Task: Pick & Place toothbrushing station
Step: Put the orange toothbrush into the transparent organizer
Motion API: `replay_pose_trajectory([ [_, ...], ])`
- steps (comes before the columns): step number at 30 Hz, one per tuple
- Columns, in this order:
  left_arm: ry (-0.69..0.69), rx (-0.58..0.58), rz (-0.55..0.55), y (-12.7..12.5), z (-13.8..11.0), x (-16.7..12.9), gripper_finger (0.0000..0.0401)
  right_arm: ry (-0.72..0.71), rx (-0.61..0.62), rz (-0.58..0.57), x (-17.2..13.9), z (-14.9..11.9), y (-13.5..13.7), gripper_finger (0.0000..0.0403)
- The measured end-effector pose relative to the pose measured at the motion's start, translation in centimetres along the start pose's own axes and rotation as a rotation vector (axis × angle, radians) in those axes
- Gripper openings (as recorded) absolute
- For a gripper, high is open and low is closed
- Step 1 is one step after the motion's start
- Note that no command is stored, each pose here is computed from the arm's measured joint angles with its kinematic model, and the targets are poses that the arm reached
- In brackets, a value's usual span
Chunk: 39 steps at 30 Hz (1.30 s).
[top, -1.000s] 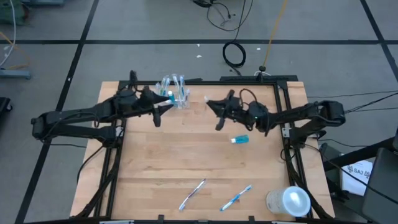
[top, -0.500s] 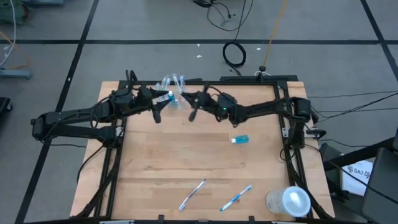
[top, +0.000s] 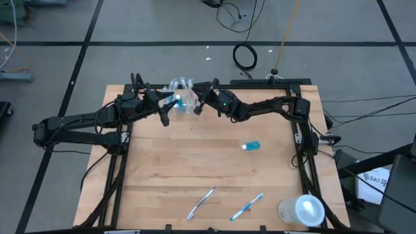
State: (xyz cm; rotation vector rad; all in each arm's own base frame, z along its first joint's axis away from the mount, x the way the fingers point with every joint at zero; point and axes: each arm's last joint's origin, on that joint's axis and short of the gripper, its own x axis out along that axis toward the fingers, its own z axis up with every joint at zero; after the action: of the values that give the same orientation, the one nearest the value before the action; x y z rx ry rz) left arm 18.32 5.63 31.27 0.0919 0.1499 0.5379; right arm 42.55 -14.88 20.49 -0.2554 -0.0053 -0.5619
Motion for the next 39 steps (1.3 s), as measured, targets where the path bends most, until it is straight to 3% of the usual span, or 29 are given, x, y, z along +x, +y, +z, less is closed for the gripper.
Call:
replay_pose_trajectory([
  [11,0.053,-0.018,-0.006,-0.1,-0.5,0.0,0.0182,0.118,-0.019,0.029,-0.1,-1.0,0.2,0.0000],
  [19,0.067,-0.032,-0.006,-0.1,-0.7,0.0,0.0182,0.042,-0.004,0.015,0.0,-0.3,0.1,0.0000],
  [24,0.180,0.011,0.002,-0.3,-2.1,0.7,0.0182,0.043,-0.003,0.043,-0.1,-0.1,0.2,0.0000],
  [30,0.282,0.038,0.155,0.0,-4.0,3.7,0.0182,0.068,-0.007,0.051,-0.2,-0.3,0.3,0.0000],
  [39,0.322,0.035,0.106,1.3,-7.1,8.7,0.0182,0.062,-0.014,0.045,-0.2,-0.3,0.2,0.0000],
])
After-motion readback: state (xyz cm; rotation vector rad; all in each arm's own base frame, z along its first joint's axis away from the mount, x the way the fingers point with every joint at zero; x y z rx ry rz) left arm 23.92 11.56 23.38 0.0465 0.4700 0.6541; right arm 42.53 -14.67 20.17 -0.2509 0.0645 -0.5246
